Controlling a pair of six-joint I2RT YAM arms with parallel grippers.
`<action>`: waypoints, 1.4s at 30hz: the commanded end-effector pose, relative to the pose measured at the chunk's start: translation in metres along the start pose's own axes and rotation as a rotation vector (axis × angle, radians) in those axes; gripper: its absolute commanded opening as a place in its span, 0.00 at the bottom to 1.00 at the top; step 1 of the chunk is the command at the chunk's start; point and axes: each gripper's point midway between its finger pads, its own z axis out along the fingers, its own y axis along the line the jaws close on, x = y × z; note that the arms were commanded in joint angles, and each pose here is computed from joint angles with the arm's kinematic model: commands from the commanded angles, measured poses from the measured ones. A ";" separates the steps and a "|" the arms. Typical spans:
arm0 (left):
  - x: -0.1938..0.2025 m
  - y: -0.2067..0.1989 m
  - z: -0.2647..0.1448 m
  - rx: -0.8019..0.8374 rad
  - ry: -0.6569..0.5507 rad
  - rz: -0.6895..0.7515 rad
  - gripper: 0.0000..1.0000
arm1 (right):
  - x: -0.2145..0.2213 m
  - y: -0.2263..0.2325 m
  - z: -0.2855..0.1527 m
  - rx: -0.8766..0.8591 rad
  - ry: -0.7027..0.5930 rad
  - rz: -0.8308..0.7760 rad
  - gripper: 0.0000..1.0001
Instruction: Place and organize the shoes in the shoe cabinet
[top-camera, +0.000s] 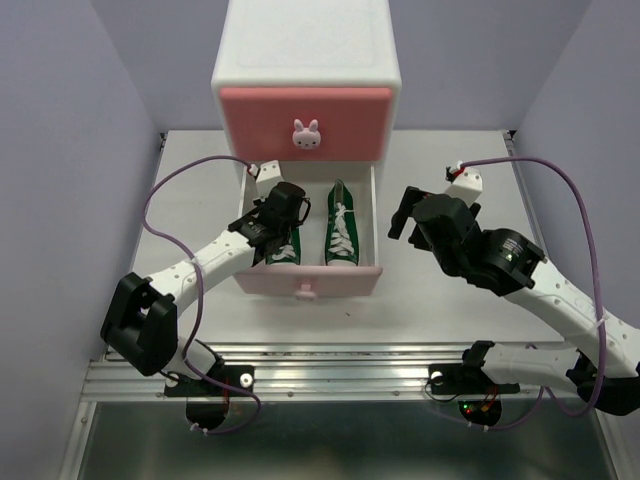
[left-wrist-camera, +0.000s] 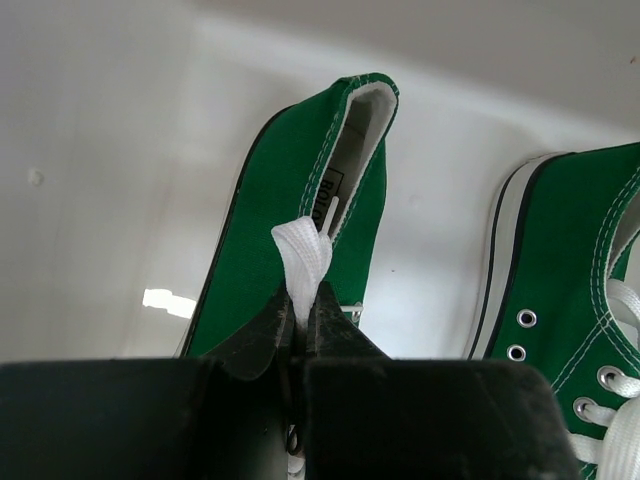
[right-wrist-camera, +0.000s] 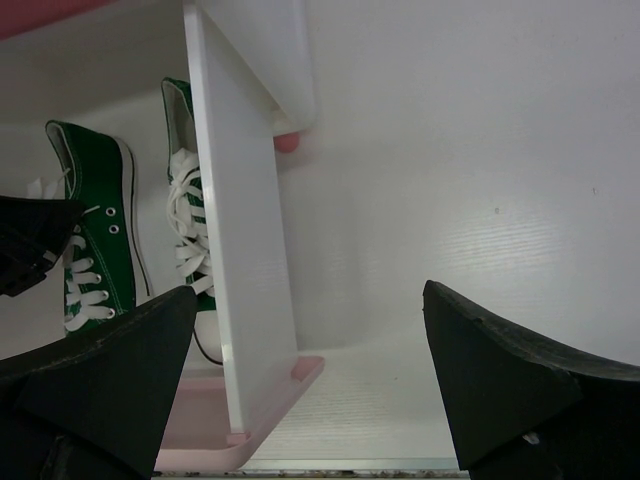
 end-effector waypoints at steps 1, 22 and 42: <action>-0.028 -0.015 -0.004 0.042 -0.090 -0.050 0.00 | -0.010 -0.003 0.000 0.010 -0.048 0.027 1.00; -0.105 -0.043 -0.061 0.178 -0.174 -0.101 0.81 | -0.007 -0.001 0.003 0.011 -0.038 0.044 1.00; -0.139 -0.042 -0.205 0.521 -0.104 -0.300 0.99 | -0.018 0.054 0.021 -0.075 -0.034 0.086 1.00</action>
